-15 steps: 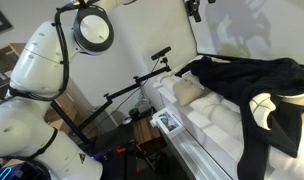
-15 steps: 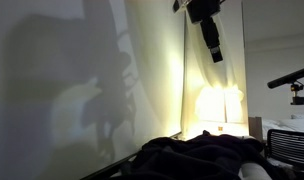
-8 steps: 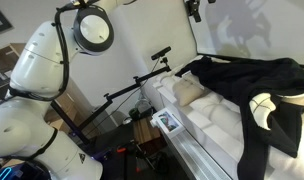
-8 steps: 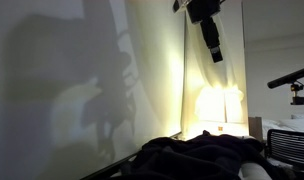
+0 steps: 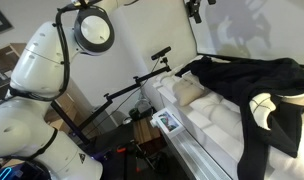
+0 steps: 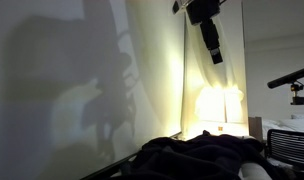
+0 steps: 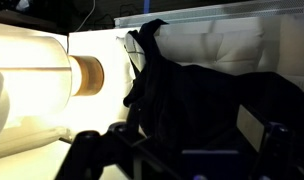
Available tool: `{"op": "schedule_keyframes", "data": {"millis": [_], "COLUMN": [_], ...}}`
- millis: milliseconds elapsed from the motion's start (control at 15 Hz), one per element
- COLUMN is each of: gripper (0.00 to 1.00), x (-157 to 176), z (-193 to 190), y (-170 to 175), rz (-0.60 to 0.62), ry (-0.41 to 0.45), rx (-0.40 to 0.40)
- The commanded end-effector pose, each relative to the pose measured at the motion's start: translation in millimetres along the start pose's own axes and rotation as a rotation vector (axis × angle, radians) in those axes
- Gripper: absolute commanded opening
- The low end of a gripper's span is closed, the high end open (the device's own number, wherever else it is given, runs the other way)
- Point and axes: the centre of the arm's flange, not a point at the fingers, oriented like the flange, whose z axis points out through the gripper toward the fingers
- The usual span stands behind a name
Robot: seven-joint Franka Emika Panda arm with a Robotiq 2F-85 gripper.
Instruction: Unfold the black cloth on the bed.
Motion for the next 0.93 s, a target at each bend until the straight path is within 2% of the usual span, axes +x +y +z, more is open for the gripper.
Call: {"op": "schedule_keyframes", "data": {"millis": [0, 400, 533, 867], "gripper": [1.00, 1.00, 1.00, 1.00], "x": [0, 0, -7, -45], "z": [0, 0, 0, -6], "y": [0, 0, -10, -40], "rz": [0.000, 0.000, -0.007, -0.025], "ry": [0.000, 0.000, -0.012, 0.039], "rx": [0.000, 0.000, -0.014, -0.070]}}
